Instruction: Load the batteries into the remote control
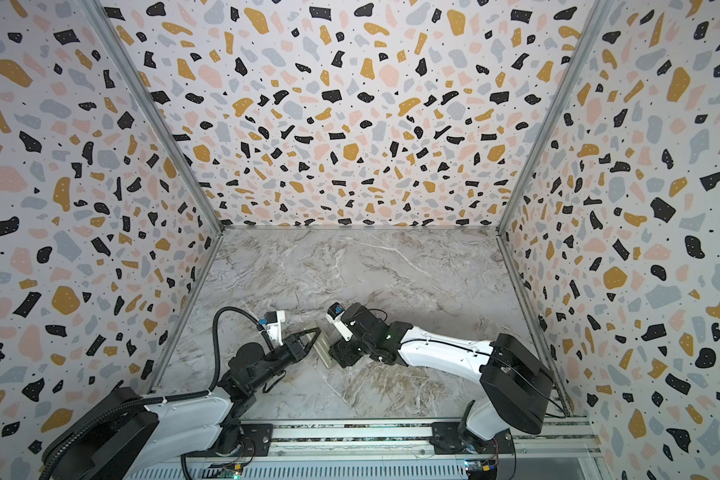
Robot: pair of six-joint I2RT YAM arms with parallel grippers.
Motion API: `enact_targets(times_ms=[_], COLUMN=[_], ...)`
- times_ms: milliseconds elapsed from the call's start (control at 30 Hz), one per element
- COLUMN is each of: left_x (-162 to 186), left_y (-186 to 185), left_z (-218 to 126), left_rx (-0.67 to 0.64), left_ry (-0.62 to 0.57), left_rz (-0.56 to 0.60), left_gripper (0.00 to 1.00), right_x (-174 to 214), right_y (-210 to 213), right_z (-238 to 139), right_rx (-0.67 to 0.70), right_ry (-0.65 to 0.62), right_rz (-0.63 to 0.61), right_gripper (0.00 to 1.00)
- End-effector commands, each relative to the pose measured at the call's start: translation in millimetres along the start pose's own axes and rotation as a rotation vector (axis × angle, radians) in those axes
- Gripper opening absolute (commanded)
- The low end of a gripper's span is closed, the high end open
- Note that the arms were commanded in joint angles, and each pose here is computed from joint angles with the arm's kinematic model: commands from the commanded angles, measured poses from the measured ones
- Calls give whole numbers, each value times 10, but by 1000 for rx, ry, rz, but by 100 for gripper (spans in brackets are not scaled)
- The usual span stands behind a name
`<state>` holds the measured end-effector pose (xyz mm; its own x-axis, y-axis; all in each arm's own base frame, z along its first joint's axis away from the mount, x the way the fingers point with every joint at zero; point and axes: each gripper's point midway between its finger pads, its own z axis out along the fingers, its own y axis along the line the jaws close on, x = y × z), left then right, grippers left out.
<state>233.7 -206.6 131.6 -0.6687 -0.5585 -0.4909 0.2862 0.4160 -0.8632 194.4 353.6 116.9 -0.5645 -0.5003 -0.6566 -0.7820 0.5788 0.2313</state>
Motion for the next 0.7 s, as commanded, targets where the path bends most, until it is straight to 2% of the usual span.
enact_targets(times_ms=[0,67,233,667], left_x=[-215,-220,-269,-319], left_y=[-359,-279,-300,-346], left_z=[68,97,104,69], left_rx=[102,57,60,78], left_ry=[-57,-57,-77,-103], left_rz=[18,13,-7,-23], left_gripper=[0,0,0,0], right_x=[-256,-320,-288,-146], right_y=[58,101,171,143], right_z=[-269,-353,-309,-21], right_rx=[-8,-19,-45,-34], right_ry=[-114,-146,-141,-84], right_rz=[-28,-36,-38,-37], right_gripper=[77,82,91,86])
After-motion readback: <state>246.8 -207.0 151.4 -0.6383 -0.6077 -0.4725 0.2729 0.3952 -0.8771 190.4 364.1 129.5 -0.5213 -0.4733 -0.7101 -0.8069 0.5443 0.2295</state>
